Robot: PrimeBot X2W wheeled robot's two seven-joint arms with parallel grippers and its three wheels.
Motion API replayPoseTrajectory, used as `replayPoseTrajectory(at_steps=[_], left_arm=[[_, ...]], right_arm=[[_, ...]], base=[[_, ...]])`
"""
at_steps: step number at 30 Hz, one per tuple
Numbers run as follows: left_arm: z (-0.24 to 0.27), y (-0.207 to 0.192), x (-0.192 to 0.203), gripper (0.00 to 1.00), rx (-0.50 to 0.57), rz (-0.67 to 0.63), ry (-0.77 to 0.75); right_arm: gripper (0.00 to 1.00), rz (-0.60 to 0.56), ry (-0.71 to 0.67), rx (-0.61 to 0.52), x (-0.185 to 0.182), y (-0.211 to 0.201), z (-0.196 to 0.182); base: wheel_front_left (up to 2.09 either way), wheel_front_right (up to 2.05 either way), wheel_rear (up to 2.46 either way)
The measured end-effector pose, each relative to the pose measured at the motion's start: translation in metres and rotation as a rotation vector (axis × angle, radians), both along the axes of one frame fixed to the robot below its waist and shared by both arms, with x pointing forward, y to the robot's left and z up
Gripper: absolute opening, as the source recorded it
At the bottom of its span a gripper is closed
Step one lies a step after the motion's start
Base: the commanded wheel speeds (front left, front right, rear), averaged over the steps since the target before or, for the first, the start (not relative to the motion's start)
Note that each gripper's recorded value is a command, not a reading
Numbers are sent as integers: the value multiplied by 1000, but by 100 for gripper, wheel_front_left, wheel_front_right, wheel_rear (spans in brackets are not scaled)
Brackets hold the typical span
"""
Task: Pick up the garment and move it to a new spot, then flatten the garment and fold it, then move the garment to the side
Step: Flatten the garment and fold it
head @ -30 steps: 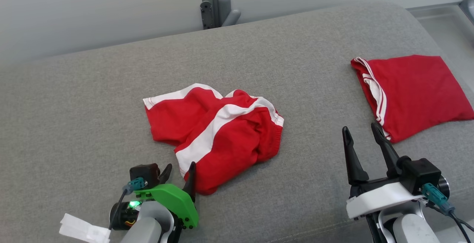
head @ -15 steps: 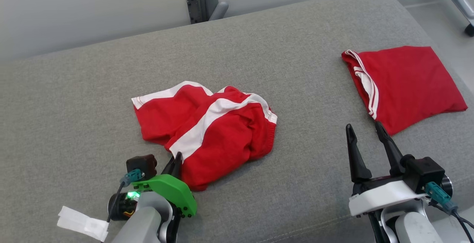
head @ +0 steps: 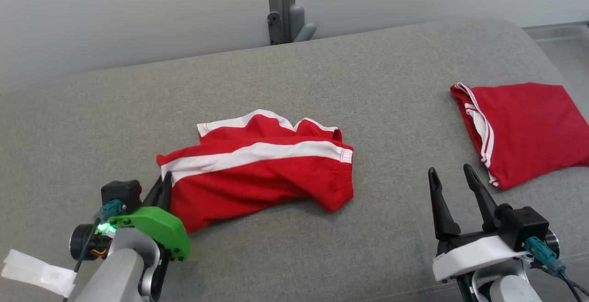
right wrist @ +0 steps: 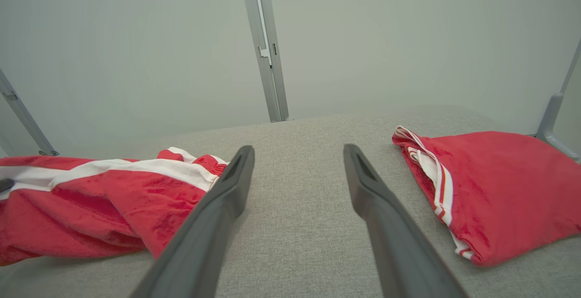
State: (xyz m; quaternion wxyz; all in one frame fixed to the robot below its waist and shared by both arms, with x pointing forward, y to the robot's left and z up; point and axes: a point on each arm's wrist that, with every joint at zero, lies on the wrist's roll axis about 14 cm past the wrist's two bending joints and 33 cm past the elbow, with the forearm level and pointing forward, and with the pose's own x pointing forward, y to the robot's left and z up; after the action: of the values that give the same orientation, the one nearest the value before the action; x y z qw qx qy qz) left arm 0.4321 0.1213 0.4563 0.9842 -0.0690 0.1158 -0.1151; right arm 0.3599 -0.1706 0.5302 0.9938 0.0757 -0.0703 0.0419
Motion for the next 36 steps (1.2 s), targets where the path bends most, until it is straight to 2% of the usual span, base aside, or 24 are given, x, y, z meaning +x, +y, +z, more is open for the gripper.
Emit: replayPoseTrajectory(at_steps=[5,11,12,13,14,15,24,36], left_arm=[[-15,20,-18,0,62,0,89],[-42,19,-37,0,40,16,193],[-45,19,-38,7,36,21,203],[-47,19,-39,40,31,27,205],[-49,20,-39,87,32,32,208],[-51,21,-40,100,36,38,212],[-50,34,-37,100,20,98,162],[-18,36,-47,100,-6,154,2]], right_arm=[[100,27,2,4,0,9,-1],[100,30,5,4,-2,10,-2],[100,28,7,3,-2,10,-3],[100,25,9,3,-2,8,-4],[100,22,11,1,-2,7,-4],[100,18,13,0,-2,6,-5],[100,3,17,-5,0,1,-6],[100,26,-4,-7,3,8,0]], base=[[0,0,0],[0,0,0],[0,0,0],[0,0,0],[0,0,0],[0,0,0],[0,0,0],[0,0,0]])
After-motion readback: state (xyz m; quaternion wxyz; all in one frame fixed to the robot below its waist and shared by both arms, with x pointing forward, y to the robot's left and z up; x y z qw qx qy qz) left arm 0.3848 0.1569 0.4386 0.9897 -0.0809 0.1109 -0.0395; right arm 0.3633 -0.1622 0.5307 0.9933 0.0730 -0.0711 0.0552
